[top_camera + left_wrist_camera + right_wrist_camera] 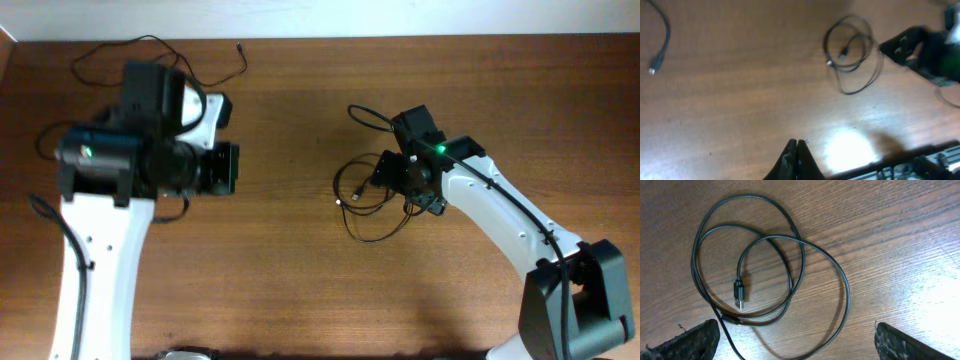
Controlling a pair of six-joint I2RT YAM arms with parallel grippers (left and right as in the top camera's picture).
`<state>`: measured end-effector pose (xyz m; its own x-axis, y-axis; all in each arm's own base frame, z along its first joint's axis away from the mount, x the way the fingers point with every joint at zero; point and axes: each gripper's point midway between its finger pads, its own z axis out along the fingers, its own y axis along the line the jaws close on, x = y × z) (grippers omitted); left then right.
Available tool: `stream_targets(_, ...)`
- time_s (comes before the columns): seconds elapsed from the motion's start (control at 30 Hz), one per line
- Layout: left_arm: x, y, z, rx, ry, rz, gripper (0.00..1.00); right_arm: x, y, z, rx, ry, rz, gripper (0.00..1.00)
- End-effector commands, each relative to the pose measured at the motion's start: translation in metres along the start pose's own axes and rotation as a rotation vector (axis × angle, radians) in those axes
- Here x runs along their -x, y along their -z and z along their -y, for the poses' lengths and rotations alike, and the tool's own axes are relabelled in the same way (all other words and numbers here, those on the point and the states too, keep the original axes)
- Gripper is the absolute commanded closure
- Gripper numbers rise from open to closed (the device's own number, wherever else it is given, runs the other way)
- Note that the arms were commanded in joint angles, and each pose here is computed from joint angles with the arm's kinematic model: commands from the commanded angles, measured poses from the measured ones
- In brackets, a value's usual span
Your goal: Untangle cables
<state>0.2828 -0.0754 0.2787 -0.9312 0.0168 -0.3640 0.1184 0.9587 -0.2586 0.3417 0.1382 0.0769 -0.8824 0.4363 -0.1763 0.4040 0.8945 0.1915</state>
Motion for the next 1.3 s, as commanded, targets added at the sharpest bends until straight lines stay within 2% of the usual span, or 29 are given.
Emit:
stream_targets(0.0,-0.031,-0.032,-0.020,0.055,0.069,-0.063,0.69,0.002,-0.003,0.000,-0.003,0.007,0.011,0.02)
stream_targets(0.03,-0.037,-0.040,-0.022,0.055,0.078,-0.085,0.58,0.006,-0.003,-0.006,0.021,0.007,0.030,0.02)
stream_targets(0.07,-0.042,-0.048,-0.024,0.057,0.083,-0.108,0.36,0.012,-0.002,-0.012,0.045,0.007,0.053,0.02)
stream_targets(0.2,-0.062,-0.080,-0.033,0.061,0.099,-0.178,0.05,0.028,0.001,-0.031,0.127,0.007,0.118,0.02)
stream_targets(0.27,-0.066,-0.089,-0.036,0.065,0.119,-0.183,0.00,0.008,0.000,-0.038,0.175,0.015,0.012,0.02)
stream_targets(0.33,-0.063,-0.096,-0.038,0.063,0.117,-0.164,0.01,-0.026,0.005,-0.047,0.256,0.019,-0.167,0.02)
stream_targets(0.47,-0.030,-0.096,-0.058,0.110,0.227,-0.021,0.01,-0.040,0.009,-0.053,0.290,0.024,-0.239,0.01)
stream_targets(0.53,-0.010,-0.093,-0.080,0.168,0.279,0.072,0.01,-0.047,0.009,-0.052,0.276,0.034,-0.252,0.01)
stream_targets(0.6,0.009,-0.089,-0.112,0.238,0.395,0.167,0.01,-0.054,0.009,-0.051,0.260,0.042,-0.270,0.02)
stream_targets(0.67,0.023,-0.087,-0.139,0.270,0.488,0.233,0.05,-0.059,0.009,-0.050,0.249,0.048,-0.278,0.01)
stream_targets(0.73,0.034,-0.089,-0.169,0.293,0.549,0.280,0.23,-0.058,0.009,-0.050,0.250,0.048,-0.277,0.02)
stream_targets(0.83,0.035,-0.105,-0.213,0.349,0.629,0.278,0.53,-0.056,0.008,-0.048,0.237,0.049,-0.261,0.02)
stream_targets(0.87,0.033,-0.110,-0.224,0.368,0.647,0.268,0.69,-0.053,0.007,-0.046,0.224,0.049,-0.247,0.01)
stream_targets(0.9,0.029,-0.117,-0.236,0.388,0.670,0.252,0.90,-0.049,0.005,-0.042,0.202,0.048,-0.222,0.02)
stream_targets(0.93,0.025,-0.123,-0.246,0.394,0.691,0.238,1.00,-0.041,0.002,-0.038,0.171,0.048,-0.179,0.02)
stream_targets(1.07,0.019,-0.146,-0.271,0.415,0.729,0.207,1.00,-0.020,-0.002,-0.027,0.100,0.047,-0.066,0.02)
stream_targets(1.27,0.016,-0.185,-0.287,0.418,0.693,0.159,1.00,-0.019,-0.002,-0.026,0.091,0.047,-0.057,0.02)
